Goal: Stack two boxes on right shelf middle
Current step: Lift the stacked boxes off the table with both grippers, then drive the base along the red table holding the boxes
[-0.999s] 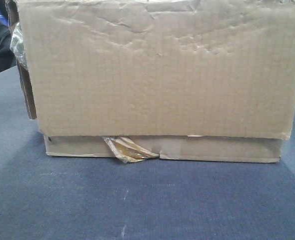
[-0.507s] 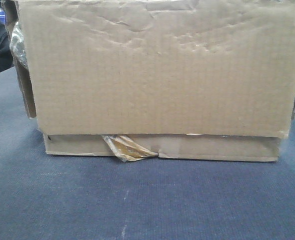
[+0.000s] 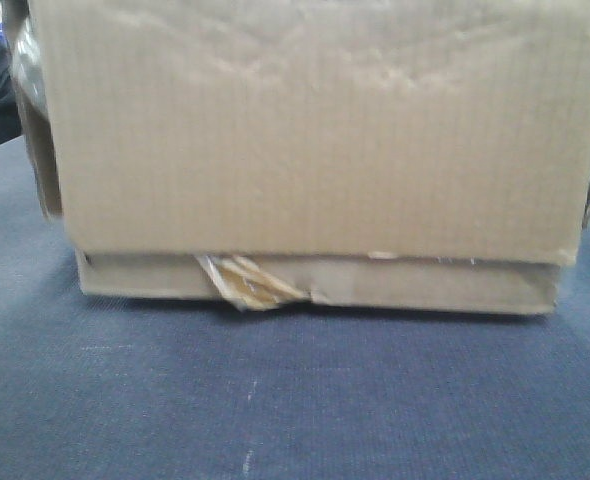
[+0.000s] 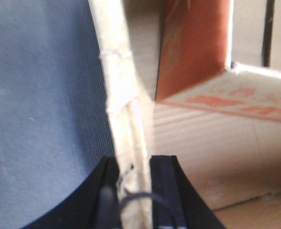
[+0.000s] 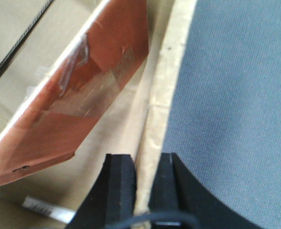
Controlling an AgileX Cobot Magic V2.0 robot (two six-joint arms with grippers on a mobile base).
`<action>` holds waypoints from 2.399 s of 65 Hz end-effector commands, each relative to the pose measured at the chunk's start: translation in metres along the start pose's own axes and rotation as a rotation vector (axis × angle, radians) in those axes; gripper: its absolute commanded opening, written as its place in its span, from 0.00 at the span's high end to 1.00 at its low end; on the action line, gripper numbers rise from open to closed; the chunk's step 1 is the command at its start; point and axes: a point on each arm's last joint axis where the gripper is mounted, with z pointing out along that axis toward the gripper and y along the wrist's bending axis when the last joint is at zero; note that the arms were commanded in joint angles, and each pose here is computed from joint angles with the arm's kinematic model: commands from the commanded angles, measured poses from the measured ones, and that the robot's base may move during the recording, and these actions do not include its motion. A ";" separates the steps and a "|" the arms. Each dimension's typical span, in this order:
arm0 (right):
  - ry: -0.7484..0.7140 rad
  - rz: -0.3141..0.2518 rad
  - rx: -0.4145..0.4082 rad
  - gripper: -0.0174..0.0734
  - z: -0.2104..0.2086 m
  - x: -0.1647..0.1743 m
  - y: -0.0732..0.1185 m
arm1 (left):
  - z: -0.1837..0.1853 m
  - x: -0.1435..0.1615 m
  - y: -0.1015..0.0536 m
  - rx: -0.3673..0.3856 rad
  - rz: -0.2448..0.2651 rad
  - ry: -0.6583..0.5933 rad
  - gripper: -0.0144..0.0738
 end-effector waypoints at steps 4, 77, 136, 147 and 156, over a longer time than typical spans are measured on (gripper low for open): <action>-0.158 -0.041 0.033 0.98 -0.040 -0.011 0.003 | -0.052 -0.010 0.001 -0.008 0.007 -0.170 0.96; -0.673 -0.119 0.053 0.98 -0.190 -0.039 0.028 | -0.201 -0.013 -0.003 0.050 0.011 -0.656 0.96; -0.673 -0.119 0.053 0.98 -0.190 -0.039 0.028 | -0.201 -0.013 -0.003 0.050 0.011 -0.664 0.96; -0.673 -0.119 0.053 0.98 -0.190 -0.039 0.028 | -0.201 -0.013 -0.003 0.050 0.011 -0.664 0.96; -0.673 -0.119 0.053 0.98 -0.190 -0.039 0.028 | -0.201 -0.013 -0.003 0.050 0.011 -0.664 0.96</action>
